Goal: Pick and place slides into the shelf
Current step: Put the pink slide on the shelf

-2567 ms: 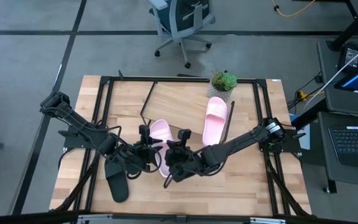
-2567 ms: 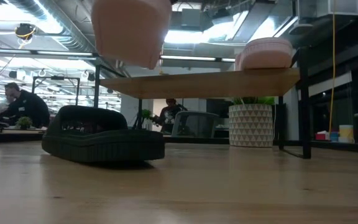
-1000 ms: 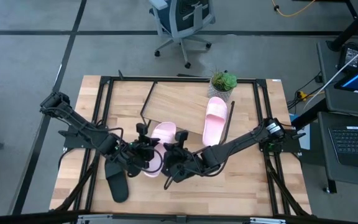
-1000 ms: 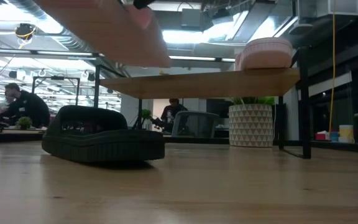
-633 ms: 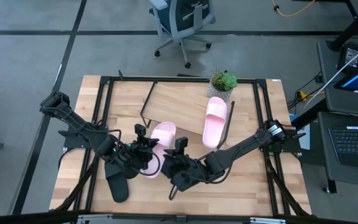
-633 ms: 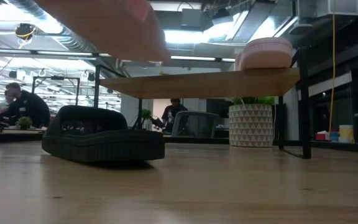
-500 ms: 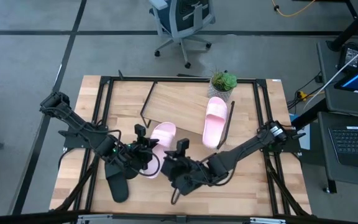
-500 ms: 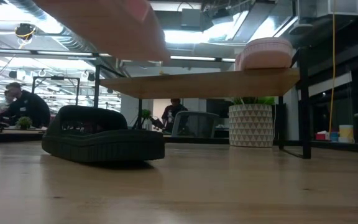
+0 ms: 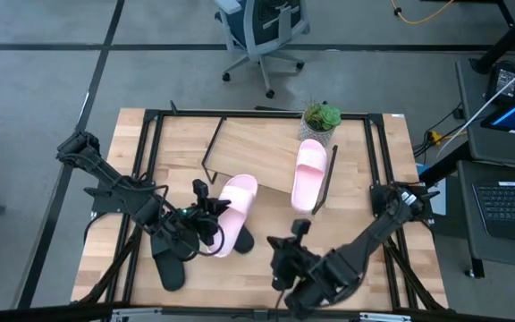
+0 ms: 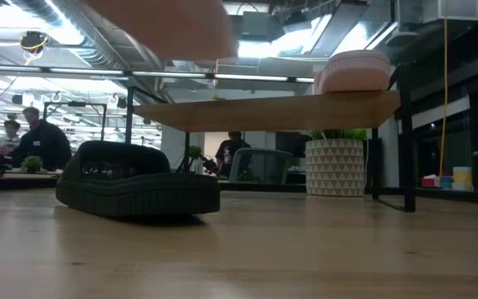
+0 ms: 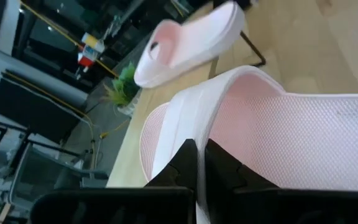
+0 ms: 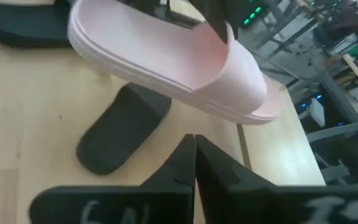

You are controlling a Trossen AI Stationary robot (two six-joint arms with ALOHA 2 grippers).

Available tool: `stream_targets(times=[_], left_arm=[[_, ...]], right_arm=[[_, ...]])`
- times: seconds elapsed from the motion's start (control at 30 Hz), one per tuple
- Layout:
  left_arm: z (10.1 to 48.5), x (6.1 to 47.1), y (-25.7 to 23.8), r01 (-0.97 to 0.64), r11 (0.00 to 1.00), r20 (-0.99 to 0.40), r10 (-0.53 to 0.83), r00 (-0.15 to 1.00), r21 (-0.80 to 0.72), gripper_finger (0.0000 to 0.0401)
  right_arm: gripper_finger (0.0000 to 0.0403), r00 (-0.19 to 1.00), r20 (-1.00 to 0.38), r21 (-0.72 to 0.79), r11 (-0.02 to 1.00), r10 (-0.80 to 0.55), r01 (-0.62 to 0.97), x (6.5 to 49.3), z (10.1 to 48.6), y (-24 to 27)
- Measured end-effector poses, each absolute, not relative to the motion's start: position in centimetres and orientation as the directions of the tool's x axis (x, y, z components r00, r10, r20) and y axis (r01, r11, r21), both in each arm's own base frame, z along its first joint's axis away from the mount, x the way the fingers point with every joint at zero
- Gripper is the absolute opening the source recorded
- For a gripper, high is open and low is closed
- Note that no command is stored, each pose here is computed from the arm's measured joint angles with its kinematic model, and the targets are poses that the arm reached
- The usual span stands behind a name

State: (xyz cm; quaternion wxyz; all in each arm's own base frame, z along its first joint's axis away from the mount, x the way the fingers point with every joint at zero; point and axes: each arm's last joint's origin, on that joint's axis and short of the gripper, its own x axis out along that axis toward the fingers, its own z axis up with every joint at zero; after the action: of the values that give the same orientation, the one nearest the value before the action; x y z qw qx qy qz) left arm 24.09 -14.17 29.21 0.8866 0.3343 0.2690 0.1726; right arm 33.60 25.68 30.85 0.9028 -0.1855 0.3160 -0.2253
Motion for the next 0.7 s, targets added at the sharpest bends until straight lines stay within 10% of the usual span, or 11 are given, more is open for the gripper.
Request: stream_targets(times=[0.7], left_arm=[[31.2,28.6,-9.4,-0.146,0.806,-0.313,0.380,0.871,0.573,0.0002]], right_arm=[[0.0002,0.728,-0.414,-0.295,0.837,-0.547,0.461,29.1,19.6,28.4]])
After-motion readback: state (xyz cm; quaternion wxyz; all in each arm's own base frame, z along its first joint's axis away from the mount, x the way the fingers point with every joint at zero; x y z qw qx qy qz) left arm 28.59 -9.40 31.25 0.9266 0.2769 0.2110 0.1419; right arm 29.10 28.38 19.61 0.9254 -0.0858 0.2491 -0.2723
